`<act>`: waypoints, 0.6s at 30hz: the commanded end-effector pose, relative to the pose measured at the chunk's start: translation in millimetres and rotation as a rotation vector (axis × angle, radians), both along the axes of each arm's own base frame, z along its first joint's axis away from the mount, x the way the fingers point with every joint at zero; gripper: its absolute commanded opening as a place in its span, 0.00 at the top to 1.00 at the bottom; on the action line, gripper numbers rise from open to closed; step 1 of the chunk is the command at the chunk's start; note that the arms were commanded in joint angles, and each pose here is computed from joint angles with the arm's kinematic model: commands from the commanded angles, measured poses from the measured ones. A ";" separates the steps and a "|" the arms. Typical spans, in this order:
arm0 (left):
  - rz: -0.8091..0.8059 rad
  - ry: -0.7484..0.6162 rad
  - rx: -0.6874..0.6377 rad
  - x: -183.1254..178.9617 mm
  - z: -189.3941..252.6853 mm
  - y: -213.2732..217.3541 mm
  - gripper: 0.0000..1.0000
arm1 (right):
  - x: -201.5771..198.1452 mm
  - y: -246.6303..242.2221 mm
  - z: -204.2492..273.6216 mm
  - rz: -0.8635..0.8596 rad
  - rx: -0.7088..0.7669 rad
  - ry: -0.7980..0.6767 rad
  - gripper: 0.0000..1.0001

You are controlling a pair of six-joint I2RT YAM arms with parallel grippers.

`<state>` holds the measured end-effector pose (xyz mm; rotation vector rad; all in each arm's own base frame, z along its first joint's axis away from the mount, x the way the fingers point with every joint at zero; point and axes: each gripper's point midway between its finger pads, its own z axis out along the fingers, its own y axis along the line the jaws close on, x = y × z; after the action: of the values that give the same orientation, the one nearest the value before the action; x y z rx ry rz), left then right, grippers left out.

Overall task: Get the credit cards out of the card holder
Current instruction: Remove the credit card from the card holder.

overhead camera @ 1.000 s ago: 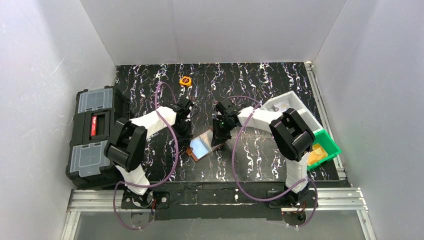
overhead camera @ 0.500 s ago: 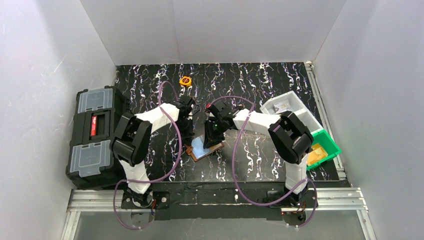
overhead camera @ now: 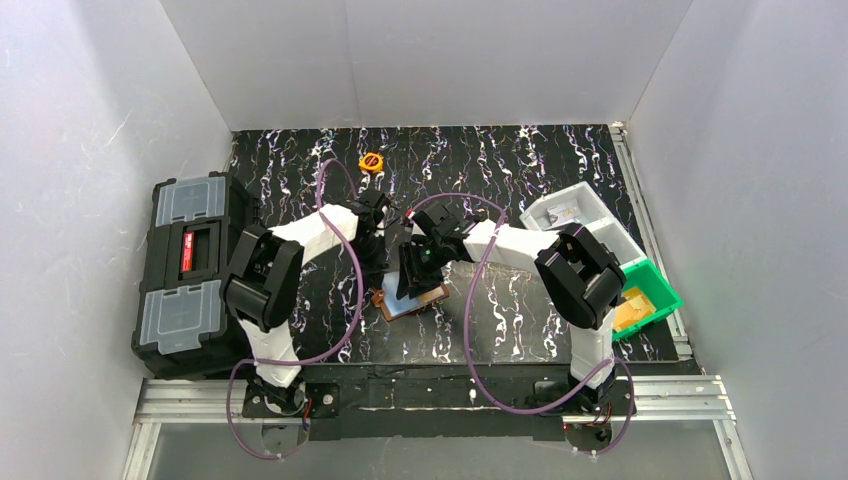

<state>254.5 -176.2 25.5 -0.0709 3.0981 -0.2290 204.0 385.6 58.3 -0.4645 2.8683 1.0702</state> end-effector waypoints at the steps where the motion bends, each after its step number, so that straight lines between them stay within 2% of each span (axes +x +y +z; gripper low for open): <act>1: 0.000 -0.082 0.032 9.8 31.5 14.9 1.00 | 5.7 13.0 17.1 0.027 0.059 -0.033 0.54; 6: 0.004 -0.135 0.026 11.3 60.2 20.0 1.00 | 12.9 5.8 27.5 0.000 0.032 -0.079 0.54; 9: -0.001 -0.157 -0.004 11.8 78.6 16.3 0.94 | 20.9 -7.8 30.3 -0.039 -0.017 -0.120 0.54; 13: 0.003 -0.212 -0.077 19.4 106.8 4.5 0.88 | 28.4 -19.7 29.2 -0.071 -0.062 -0.148 0.54; 18: 0.003 -0.192 -0.233 25.8 118.4 -32.8 0.87 | 31.0 -23.8 21.9 -0.099 -0.073 -0.121 0.62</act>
<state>284.1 -183.2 126.1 -0.0537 2.8712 -0.3749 225.4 364.8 67.8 -0.4025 2.8327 0.9083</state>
